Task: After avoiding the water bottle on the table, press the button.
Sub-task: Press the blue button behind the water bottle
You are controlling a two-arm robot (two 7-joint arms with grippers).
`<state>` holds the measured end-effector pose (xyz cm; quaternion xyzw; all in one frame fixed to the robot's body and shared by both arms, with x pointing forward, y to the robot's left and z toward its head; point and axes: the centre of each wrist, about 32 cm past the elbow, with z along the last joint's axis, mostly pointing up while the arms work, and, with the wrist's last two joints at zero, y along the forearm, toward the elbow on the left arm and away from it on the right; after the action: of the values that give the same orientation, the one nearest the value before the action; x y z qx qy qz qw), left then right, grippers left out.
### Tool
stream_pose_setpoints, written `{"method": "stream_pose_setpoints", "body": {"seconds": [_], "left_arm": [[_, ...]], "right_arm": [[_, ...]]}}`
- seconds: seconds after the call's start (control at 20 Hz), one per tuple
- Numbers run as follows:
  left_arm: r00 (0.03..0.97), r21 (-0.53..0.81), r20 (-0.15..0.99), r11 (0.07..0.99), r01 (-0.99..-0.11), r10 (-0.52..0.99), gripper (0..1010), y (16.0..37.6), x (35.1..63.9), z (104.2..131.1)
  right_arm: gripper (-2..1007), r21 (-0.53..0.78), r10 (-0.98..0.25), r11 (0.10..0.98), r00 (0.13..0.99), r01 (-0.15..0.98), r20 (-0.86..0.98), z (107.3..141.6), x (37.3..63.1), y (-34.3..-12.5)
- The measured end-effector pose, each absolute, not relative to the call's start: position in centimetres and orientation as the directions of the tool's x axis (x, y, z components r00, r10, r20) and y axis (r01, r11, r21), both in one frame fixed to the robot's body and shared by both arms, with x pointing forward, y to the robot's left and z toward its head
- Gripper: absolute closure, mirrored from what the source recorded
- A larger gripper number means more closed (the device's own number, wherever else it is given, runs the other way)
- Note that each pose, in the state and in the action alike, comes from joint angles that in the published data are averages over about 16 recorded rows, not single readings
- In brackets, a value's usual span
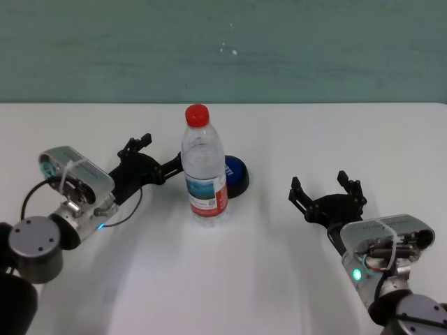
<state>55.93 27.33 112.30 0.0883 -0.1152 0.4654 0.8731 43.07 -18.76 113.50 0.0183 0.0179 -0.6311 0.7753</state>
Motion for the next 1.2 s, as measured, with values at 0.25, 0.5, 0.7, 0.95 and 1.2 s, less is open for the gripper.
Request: {"method": "stream_pose_setpoints", "body": {"seconds": [0.25,0.5,0.7,0.95,1.2], "left_arm": [[0.531,0.05,0.283,0.541,-0.84,0.799,10,27.3,56.2,112.1],[0.52,0.05,0.286,0.53,-0.847,0.805,10,27.6,56.4,112.1],[0.511,0.048,0.287,0.521,-0.852,0.81,10,28.2,56.4,112.1],[0.494,0.042,0.282,0.504,-0.863,0.822,10,29.2,56.0,112.2],[0.463,0.033,0.266,0.473,-0.881,0.845,10,30.3,55.0,112.5]], "right_arm": [[1,0.006,-0.978,0.203,0.203,0.979,-0.051,113.5,43.1,-18.8],[1,0.006,-0.978,0.203,0.203,0.979,-0.051,113.5,43.1,-18.8],[1,0.006,-0.978,0.203,0.203,0.979,-0.051,113.5,43.1,-18.8],[1,0.006,-0.978,0.203,0.203,0.979,-0.051,113.5,43.1,-18.8],[1,0.006,-0.978,0.203,0.203,0.979,-0.051,113.5,43.1,-18.8]]}}
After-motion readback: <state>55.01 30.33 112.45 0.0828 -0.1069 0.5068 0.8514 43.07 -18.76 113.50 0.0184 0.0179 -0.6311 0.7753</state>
